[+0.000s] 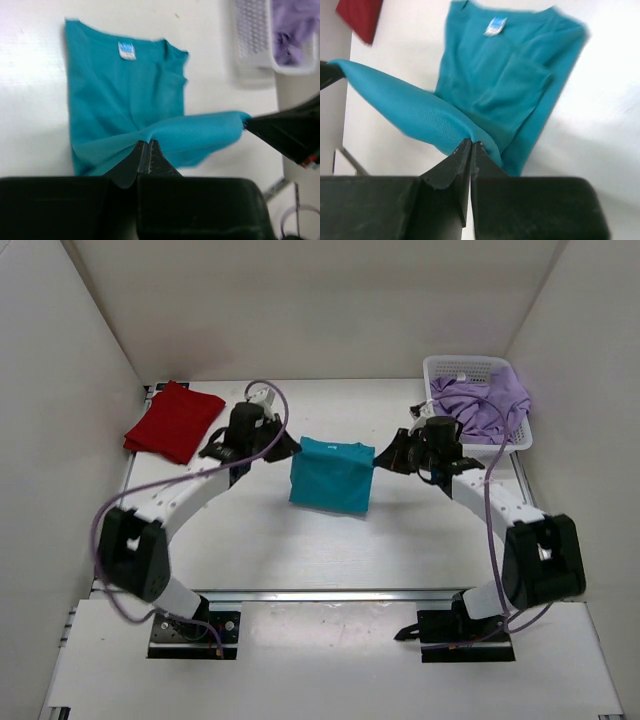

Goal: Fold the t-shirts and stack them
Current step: Fold the long partially folded tshirt into a neat square, then put the neatly folded tshirt into the corner of the board with the left arm, then grab crumpled tshirt from bin with the right arm

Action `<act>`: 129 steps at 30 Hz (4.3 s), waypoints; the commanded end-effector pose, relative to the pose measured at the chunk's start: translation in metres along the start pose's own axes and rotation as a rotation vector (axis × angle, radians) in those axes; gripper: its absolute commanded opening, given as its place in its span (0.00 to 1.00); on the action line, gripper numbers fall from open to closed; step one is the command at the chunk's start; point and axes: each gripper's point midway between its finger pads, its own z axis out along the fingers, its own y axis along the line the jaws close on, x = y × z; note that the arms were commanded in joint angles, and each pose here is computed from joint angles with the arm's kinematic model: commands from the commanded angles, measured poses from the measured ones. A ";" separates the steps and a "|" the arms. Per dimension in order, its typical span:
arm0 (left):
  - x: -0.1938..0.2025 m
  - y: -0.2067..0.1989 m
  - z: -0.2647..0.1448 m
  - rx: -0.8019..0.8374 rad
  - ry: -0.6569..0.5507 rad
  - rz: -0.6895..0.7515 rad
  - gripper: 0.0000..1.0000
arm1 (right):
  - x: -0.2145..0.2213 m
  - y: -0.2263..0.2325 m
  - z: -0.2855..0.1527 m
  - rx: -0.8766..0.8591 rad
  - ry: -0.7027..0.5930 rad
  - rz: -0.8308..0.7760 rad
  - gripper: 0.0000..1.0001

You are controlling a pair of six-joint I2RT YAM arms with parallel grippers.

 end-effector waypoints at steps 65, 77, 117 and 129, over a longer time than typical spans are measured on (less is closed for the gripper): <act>0.080 0.110 0.109 -0.086 0.072 -0.228 0.71 | 0.056 0.025 0.013 -0.191 0.032 -0.086 0.37; -0.013 0.022 0.157 0.078 -0.015 -0.140 0.00 | 0.061 0.009 -0.015 -0.197 -0.002 -0.039 0.36; -0.127 0.194 -0.051 -0.229 -0.503 -0.366 0.99 | 0.082 0.000 -0.005 -0.038 0.021 -0.075 0.00; 0.092 -0.029 0.041 0.069 0.117 0.108 0.99 | -0.090 -0.066 -0.025 0.343 -0.278 -0.050 0.06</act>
